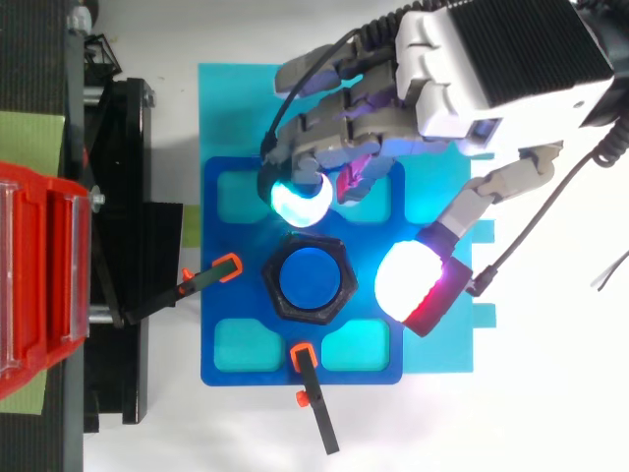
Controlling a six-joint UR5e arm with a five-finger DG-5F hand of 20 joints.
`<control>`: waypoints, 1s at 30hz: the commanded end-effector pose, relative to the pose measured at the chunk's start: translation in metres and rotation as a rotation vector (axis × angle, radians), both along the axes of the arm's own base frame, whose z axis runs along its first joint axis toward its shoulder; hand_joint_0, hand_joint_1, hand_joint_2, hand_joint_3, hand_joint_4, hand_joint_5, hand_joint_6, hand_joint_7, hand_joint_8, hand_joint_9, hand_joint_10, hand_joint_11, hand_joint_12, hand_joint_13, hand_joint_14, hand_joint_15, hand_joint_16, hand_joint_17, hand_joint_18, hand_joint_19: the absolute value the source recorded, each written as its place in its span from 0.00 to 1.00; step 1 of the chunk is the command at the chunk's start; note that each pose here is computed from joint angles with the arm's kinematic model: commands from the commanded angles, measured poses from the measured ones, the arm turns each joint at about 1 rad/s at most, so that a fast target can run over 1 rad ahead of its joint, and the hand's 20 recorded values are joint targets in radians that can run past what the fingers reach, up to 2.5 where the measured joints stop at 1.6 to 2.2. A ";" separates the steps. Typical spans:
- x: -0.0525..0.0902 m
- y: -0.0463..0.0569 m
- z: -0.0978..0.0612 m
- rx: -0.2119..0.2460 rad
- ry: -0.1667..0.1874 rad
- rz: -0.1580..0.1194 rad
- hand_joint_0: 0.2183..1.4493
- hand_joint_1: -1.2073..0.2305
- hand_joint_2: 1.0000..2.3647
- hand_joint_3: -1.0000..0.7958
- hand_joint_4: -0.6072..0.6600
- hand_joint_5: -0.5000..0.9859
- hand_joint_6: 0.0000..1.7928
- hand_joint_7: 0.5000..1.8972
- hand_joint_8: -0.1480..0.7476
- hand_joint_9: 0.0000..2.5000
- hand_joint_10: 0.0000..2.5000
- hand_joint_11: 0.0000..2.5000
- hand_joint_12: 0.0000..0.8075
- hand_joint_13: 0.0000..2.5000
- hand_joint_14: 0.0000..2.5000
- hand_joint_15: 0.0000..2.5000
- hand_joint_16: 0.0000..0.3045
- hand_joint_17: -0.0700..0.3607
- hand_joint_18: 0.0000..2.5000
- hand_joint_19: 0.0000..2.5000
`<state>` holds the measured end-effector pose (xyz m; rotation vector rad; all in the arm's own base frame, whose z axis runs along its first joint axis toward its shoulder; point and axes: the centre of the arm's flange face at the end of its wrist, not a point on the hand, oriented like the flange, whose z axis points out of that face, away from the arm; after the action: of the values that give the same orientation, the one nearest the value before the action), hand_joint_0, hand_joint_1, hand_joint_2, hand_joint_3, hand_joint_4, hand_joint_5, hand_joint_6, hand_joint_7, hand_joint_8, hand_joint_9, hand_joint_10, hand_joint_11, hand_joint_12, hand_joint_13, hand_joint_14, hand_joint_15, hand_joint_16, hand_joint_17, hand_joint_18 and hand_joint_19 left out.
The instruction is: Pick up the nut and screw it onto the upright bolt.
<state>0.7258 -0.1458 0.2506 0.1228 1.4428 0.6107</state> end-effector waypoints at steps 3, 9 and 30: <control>0.006 -0.008 0.023 -0.004 -0.034 0.013 0.16 0.66 0.00 0.28 0.64 0.27 0.28 0.21 0.47 0.47 0.00 0.00 0.40 0.27 0.00 0.00 0.11 0.35 0.15 0.00; 0.008 -0.012 0.032 -0.012 -0.058 0.035 0.16 0.65 0.00 0.28 0.61 0.24 0.28 0.11 0.46 0.39 0.00 0.00 0.42 0.24 0.00 0.00 0.12 0.36 0.11 0.00; 0.032 0.035 -0.014 0.022 -0.041 0.029 0.13 0.70 0.00 0.28 0.49 0.20 0.28 0.03 0.33 0.00 0.00 0.00 0.42 0.00 0.00 0.00 0.17 0.43 0.00 0.00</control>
<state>0.7558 -0.1154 0.2441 0.0935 1.3897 0.6450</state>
